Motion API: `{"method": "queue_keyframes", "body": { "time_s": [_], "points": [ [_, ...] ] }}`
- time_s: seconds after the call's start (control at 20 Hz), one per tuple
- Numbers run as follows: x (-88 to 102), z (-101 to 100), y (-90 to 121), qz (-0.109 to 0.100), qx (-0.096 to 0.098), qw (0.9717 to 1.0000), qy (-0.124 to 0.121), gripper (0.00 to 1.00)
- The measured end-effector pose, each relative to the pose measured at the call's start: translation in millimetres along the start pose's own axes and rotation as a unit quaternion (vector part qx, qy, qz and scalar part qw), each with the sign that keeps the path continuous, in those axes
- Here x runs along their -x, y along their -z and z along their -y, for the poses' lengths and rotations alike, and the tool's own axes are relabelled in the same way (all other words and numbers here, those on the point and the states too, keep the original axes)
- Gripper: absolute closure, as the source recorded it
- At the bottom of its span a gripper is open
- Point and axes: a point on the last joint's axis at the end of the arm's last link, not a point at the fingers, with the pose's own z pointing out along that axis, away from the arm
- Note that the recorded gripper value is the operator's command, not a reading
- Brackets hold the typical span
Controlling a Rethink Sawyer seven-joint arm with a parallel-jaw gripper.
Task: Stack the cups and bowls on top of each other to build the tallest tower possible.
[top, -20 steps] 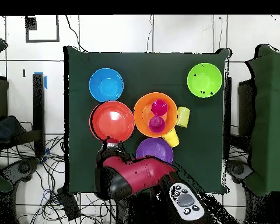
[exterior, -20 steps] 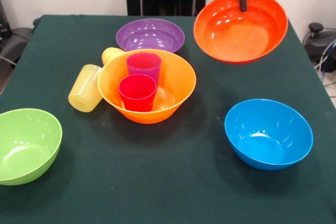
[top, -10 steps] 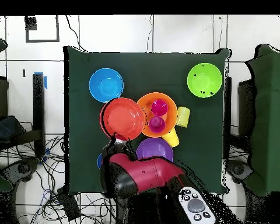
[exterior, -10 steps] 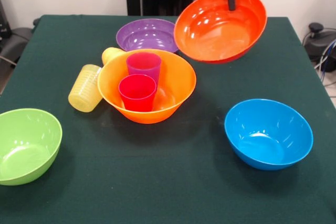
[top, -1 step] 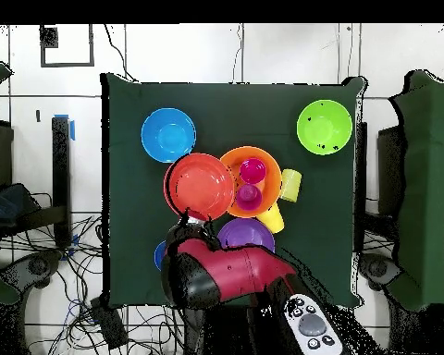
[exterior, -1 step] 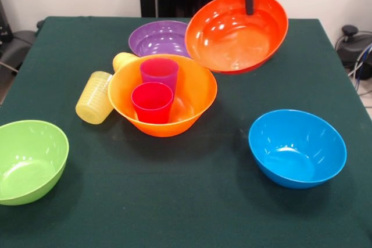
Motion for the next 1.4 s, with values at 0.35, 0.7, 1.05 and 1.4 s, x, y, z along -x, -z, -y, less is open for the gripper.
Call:
{"method": "queue_keyframes", "body": {
  "time_s": [0.35, 0.7, 1.05, 1.4],
  "points": [
    [-9.1, 11.0, 0.5, -0.037, 0.020, 0.9991, -0.002, 1.00],
    [-9.1, 22.2, 8.5, -0.083, 0.049, 0.9953, 0.003, 1.00],
    [-3.8, 35.3, 18.0, -0.117, 0.060, 0.9912, 0.004, 1.00],
    [3.3, 51.3, 26.9, -0.145, 0.074, 0.9860, -0.035, 1.00]
  ]
}}
